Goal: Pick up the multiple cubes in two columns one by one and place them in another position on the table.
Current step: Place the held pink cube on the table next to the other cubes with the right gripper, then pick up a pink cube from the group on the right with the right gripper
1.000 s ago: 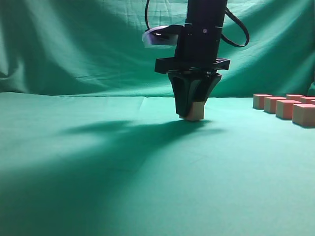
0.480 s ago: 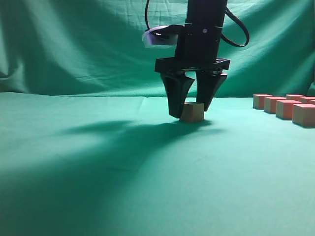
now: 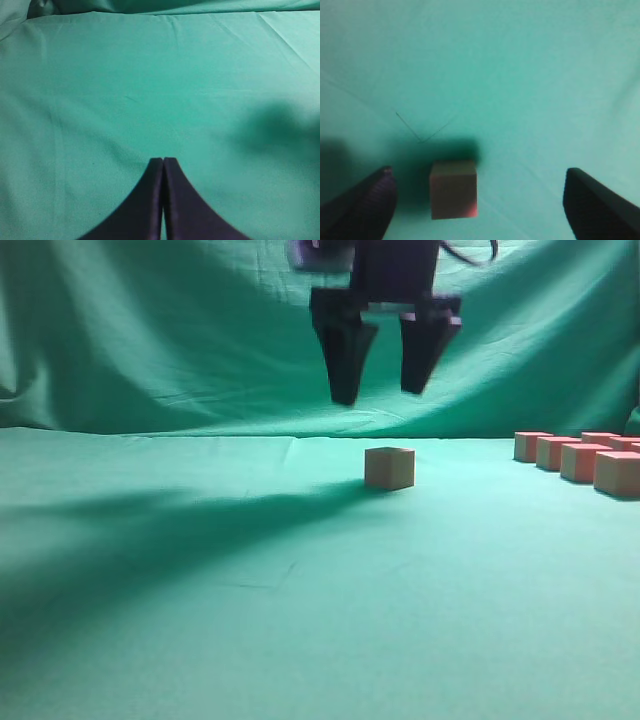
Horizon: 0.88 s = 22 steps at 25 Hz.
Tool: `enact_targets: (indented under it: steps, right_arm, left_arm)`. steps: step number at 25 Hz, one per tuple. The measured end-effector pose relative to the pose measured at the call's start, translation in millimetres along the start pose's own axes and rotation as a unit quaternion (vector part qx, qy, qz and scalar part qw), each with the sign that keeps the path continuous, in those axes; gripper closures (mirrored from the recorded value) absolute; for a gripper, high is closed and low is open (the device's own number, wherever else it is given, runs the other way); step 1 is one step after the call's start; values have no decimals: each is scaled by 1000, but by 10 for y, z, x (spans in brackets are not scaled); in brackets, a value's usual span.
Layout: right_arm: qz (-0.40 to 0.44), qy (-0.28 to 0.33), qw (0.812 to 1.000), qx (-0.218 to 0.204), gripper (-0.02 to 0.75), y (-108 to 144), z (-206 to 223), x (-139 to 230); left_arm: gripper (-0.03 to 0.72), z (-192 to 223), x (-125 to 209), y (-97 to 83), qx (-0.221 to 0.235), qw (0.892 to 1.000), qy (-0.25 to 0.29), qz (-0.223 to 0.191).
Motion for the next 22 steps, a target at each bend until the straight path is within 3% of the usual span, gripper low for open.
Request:
enact_targets:
  steps: [4,10,15,17,18,19,22]
  right_arm:
    - [25,-57,998,7,120,-37,-425,-192]
    - [59,-109,992,25,120,-79,-1077,-99]
    - [102,-119,986,50,120,-334,-1565,361]
    - [134,-105,983,62,120,-542,-1634,635]
    - [151,-93,982,68,176,-639,-1644,793]
    - [166,-80,980,73,186,-712,-1638,945]
    - [211,-41,973,83,176,-911,-1557,1353]
  left_arm:
    - [688,0,0,0,0,1000,0,0]
    - [688,0,0,0,0,1000,0,0]
    - [688,0,0,0,0,1000,0,0]
    - [688,0,0,0,0,1000,0,0]
    - [688,0,0,0,0,1000,0,0]
    - [688,0,0,0,0,1000,0,0]
    - [688,0,0,0,0,1000,0,0]
Point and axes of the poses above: a point on each arm's last joint axis where the gripper is mounted, z pointing out along that axis toward the gripper, y along the wrist's bending axis when the last joint is at zero, x = y × z, the point moved 3 cm from there along z, pointing out along that axis toward the gripper, and after that the axes turned 8 degrees about z, right-handed, at the moved point
